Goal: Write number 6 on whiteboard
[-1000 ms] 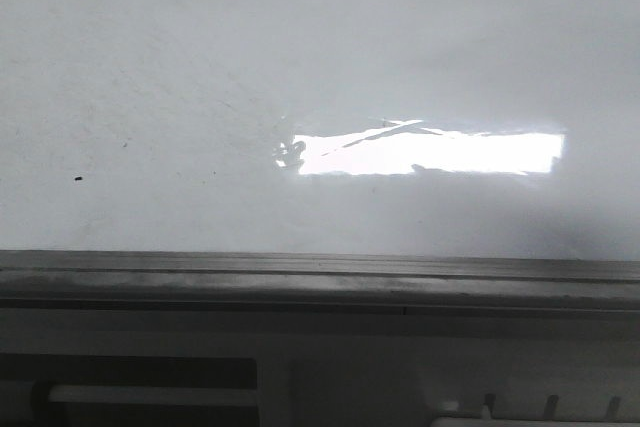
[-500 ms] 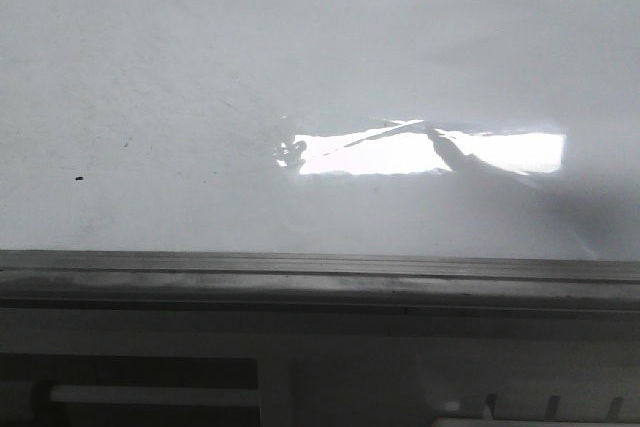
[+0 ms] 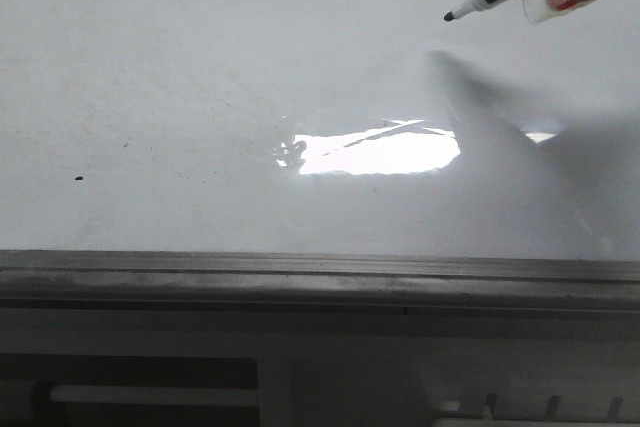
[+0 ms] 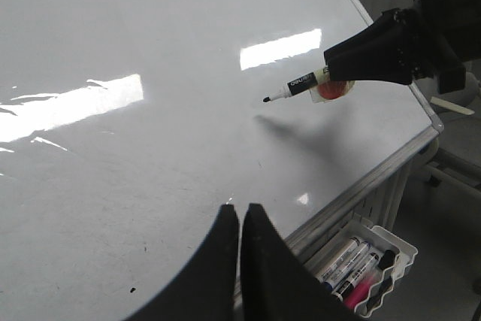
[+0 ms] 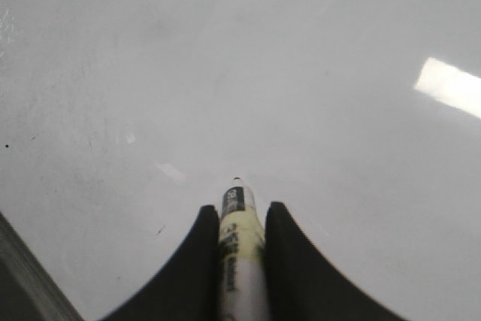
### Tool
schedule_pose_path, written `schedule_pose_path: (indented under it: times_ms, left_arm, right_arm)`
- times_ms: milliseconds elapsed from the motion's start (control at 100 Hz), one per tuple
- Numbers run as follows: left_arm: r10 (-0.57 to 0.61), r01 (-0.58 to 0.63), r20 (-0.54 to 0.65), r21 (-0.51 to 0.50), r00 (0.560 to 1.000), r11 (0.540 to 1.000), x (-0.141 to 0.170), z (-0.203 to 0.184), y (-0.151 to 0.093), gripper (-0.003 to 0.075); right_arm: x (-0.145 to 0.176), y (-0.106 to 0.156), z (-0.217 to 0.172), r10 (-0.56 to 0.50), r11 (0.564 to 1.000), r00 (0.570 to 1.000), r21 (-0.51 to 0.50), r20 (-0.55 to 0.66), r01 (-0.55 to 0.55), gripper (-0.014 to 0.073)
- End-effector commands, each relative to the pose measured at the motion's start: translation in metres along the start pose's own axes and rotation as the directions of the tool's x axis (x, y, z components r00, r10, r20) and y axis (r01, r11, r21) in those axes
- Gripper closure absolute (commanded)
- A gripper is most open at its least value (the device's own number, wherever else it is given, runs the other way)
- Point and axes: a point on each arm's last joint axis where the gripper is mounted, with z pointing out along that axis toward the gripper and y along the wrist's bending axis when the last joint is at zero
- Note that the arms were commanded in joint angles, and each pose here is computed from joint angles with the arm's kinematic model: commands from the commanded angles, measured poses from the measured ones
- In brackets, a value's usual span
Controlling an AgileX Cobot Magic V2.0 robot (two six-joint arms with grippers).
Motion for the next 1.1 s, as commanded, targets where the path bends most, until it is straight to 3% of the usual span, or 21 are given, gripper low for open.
schedule_pose_path:
  times_ms: [0, 420, 760, 890, 1090]
  left_arm:
    - [-0.024, 0.026, 0.070, -0.029, 0.997, 0.999, -0.013, -0.001, 0.002, 0.0739]
    - [-0.025, 0.027, 0.070, -0.028, 0.997, 0.999, -0.013, -0.001, 0.002, 0.0739]
    - [-0.025, 0.027, 0.070, -0.028, 0.997, 0.999, -0.013, -0.001, 0.002, 0.0739]
    - [-0.025, 0.027, 0.070, -0.028, 0.997, 0.999, -0.013, -0.001, 0.002, 0.0739]
    - [-0.025, 0.027, 0.070, -0.028, 0.997, 0.999, -0.013, -0.001, 0.002, 0.0739]
  right_arm:
    - [-0.012, -0.007, 0.002, 0.010, 0.998, 0.997, 0.061, 0.075, -0.014, 0.0638]
    - [0.007, 0.001, 0.019, 0.015, 0.999, 0.995, -0.030, -0.094, -0.018, 0.0638]
    - [0.027, 0.015, 0.016, -0.039, 0.983, 0.956, -0.183, -0.291, -0.015, 0.0638]
    - [0.027, 0.008, 0.015, -0.028, 0.989, 0.956, -0.145, -0.292, -0.016, 0.0638]
    - [0.017, -0.015, 0.010, 0.019, 1.000, 0.972, -0.005, -0.235, -0.021, 0.0638]
